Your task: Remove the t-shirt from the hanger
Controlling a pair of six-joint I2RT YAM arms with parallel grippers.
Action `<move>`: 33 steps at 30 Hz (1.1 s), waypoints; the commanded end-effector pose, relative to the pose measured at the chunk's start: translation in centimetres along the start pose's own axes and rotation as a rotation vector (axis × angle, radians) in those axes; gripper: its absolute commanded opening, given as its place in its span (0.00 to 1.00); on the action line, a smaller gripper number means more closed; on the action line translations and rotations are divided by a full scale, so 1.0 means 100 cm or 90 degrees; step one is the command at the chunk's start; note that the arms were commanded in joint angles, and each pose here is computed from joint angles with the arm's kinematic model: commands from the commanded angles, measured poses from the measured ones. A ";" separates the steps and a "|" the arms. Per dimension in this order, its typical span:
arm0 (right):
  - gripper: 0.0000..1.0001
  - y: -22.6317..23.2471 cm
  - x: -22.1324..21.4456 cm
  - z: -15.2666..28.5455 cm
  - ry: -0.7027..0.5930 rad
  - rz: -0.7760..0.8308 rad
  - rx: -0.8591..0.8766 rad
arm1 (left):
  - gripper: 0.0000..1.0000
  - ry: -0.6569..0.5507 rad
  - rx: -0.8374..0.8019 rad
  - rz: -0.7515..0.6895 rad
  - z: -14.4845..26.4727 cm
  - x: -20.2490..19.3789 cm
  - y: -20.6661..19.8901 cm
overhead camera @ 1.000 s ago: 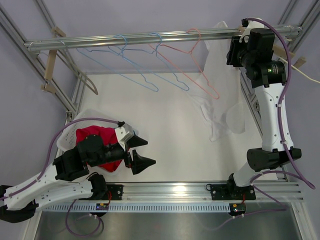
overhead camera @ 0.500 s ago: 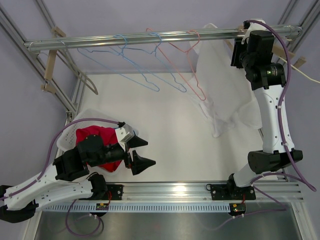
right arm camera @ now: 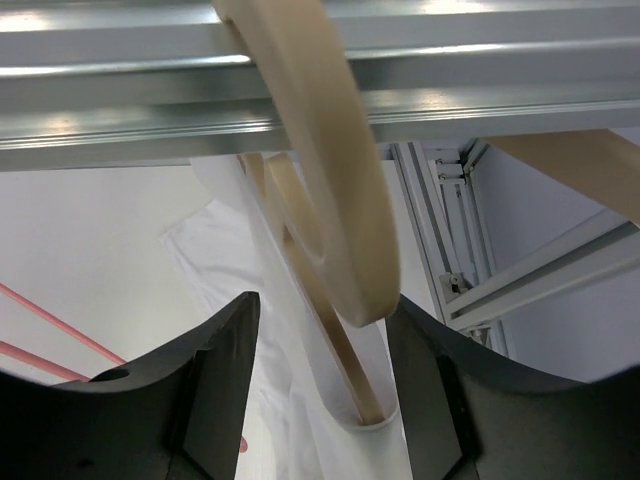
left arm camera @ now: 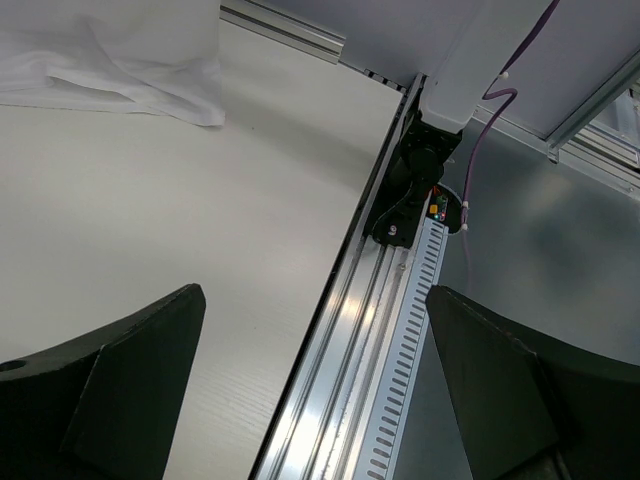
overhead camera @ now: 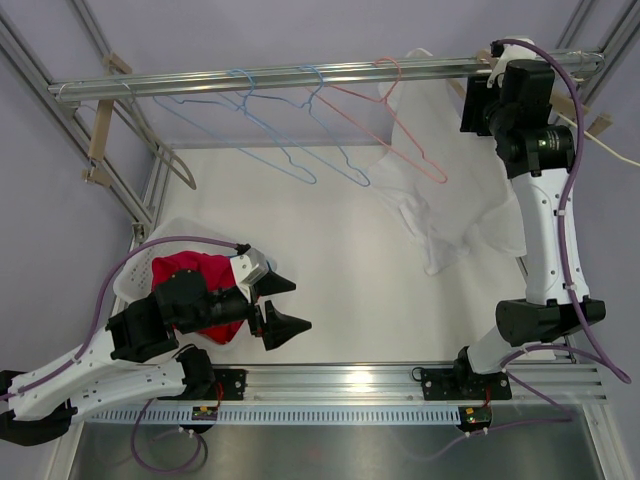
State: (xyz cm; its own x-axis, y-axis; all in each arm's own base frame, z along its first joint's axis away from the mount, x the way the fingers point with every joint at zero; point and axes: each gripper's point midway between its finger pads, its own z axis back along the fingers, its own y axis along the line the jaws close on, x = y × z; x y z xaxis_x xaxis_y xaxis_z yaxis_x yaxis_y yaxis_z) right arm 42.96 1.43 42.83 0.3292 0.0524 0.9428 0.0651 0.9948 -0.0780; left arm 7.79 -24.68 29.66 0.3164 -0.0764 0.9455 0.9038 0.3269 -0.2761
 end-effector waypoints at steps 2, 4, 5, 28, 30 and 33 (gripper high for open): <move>0.60 0.008 -0.011 -0.012 0.024 -0.003 0.055 | 0.99 -0.011 -0.016 -0.013 0.002 0.002 -0.004; 0.56 0.015 -0.012 -0.013 0.023 -0.008 0.083 | 0.99 -0.010 -0.016 -0.013 0.002 0.001 -0.004; 0.51 0.018 -0.011 -0.011 0.021 -0.010 0.093 | 0.99 -0.011 -0.017 -0.013 0.002 0.002 -0.004; 0.00 0.038 0.065 0.029 -0.164 0.058 0.064 | 0.99 0.003 -0.007 -0.013 -0.003 -0.003 0.000; 0.00 0.041 0.071 0.031 -0.193 0.052 0.056 | 0.99 0.004 -0.005 -0.011 -0.004 -0.003 0.001; 0.00 0.042 0.075 0.042 -0.236 0.034 0.066 | 0.99 0.006 -0.002 -0.010 -0.004 -0.004 0.002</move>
State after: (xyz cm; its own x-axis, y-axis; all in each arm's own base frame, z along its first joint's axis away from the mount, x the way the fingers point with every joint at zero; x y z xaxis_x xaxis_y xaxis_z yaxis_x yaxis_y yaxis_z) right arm 43.71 7.61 42.17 0.2687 0.1352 0.9537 -0.1139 0.9876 -0.1079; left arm 7.82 -24.70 28.71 0.3271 -0.1009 0.9396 0.9006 0.3346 -0.2775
